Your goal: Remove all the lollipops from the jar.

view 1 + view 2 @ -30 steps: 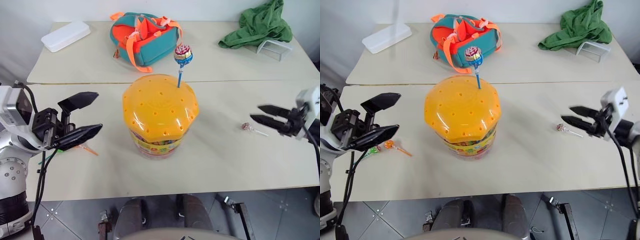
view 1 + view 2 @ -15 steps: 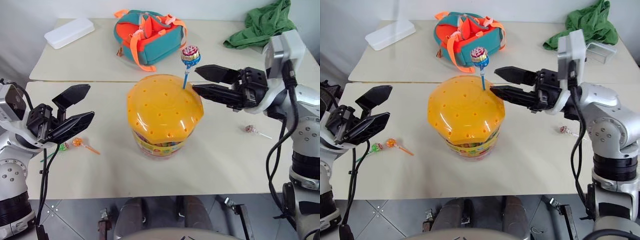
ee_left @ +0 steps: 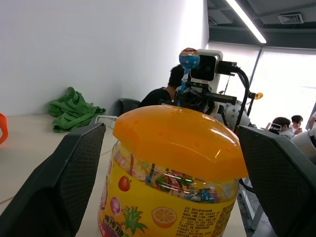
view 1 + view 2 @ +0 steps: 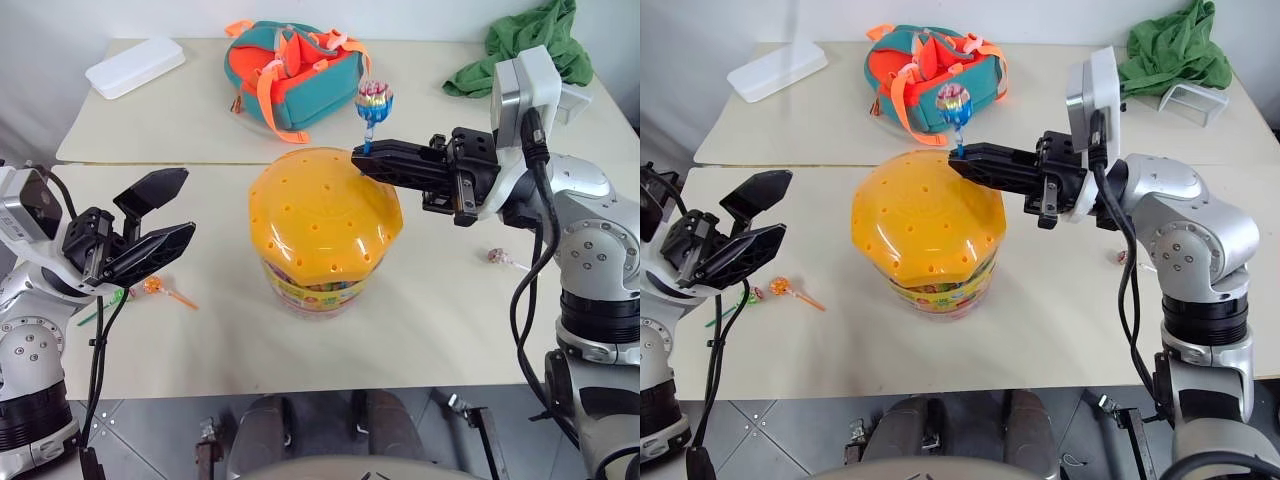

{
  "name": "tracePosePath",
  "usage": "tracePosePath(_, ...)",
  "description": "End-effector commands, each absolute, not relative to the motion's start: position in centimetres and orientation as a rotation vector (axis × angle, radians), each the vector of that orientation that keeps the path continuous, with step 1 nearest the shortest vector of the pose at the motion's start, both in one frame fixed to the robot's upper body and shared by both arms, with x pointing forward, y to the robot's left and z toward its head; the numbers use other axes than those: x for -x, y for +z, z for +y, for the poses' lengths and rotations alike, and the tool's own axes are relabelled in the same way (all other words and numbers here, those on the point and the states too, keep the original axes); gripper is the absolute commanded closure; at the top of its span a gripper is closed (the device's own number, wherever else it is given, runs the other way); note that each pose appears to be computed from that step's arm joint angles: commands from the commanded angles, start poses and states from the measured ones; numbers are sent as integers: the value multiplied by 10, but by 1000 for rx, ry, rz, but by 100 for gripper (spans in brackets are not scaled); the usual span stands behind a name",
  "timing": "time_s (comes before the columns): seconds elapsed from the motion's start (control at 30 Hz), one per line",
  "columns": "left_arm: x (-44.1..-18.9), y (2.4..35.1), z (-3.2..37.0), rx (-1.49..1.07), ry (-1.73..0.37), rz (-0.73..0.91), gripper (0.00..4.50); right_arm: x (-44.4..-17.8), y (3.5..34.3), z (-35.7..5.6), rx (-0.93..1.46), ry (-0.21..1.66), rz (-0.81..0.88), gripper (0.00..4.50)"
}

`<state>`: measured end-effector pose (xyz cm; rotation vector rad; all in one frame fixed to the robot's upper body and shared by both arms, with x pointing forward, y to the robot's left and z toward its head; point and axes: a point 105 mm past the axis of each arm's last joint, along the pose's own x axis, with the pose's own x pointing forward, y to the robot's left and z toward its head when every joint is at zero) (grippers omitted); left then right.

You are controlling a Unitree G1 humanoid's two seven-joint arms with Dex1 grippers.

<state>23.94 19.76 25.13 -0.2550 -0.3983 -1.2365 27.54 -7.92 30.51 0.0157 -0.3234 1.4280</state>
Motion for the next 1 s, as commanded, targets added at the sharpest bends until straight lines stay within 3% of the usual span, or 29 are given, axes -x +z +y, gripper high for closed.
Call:
tracePosePath(0.03,-231,262,194,220,-1286,-440,0,-280,342,-120,-132,1313,-470,448)
tracePosePath(0.13,-228,260,188,167,-1336,-404,0,-287,351,-161,-119,1183,-415,448)
tracePosePath(0.23,-224,256,181,101,-1397,-358,0,-300,336,-208,-42,994,-264,448)
tracePosePath(0.3,-220,247,177,21,-1451,-295,0,-319,282,-274,174,696,32,448)
tracePosePath(0.43,-218,228,181,-85,-1486,-207,0,-323,216,-360,382,325,336,448)
tracePosePath(0.53,-218,226,183,-86,-1478,-205,0,-319,177,-389,549,241,458,448)
tracePosePath(0.67,-221,225,185,-71,-1411,-221,0,-321,141,-411,584,132,455,448)
tracePosePath(0.73,-229,223,189,-71,-1335,-196,0,-318,128,-401,514,214,457,402)
tracePosePath(0.83,-233,224,194,-68,-1280,-196,0,-317,134,-384,447,330,345,315)
tracePosePath(1.0,-250,218,214,-159,-1075,-192,0,-316,190,-328,369,597,-15,154)
